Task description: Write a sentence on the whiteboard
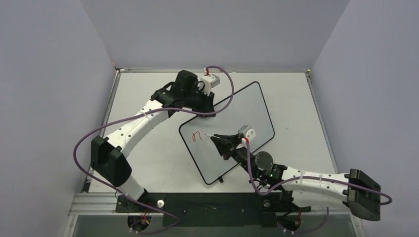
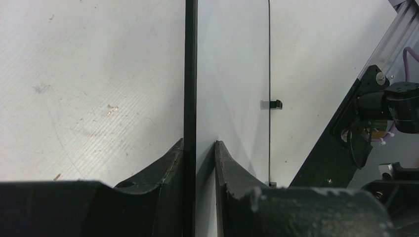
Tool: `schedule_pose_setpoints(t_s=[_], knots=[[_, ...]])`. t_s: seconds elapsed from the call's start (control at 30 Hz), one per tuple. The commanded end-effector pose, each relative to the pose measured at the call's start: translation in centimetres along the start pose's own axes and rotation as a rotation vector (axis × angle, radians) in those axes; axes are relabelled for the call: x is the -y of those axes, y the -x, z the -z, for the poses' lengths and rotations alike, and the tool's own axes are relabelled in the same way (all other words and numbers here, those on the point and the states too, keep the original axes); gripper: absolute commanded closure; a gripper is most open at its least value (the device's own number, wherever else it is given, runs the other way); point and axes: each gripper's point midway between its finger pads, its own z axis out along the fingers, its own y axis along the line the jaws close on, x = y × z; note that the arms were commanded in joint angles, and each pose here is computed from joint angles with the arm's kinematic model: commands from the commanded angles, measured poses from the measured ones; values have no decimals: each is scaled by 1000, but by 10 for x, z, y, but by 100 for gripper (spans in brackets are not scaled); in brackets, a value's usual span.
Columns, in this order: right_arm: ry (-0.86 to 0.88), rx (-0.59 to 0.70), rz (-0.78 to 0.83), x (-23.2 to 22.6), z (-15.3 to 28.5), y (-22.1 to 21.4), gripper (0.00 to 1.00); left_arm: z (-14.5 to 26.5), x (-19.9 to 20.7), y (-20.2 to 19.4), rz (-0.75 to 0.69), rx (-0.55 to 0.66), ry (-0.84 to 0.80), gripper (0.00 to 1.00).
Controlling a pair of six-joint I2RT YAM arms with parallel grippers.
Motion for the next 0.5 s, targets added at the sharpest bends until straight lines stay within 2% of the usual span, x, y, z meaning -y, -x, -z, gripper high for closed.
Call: schedule_pose_setpoints(t_s=[0.0, 0.47], knots=[[-48, 36, 29, 7, -4, 18, 100, 12, -24, 13, -114, 52, 137, 100], [-74, 40, 32, 20, -15, 11, 100, 15, -24, 13, -118, 62, 147, 100]])
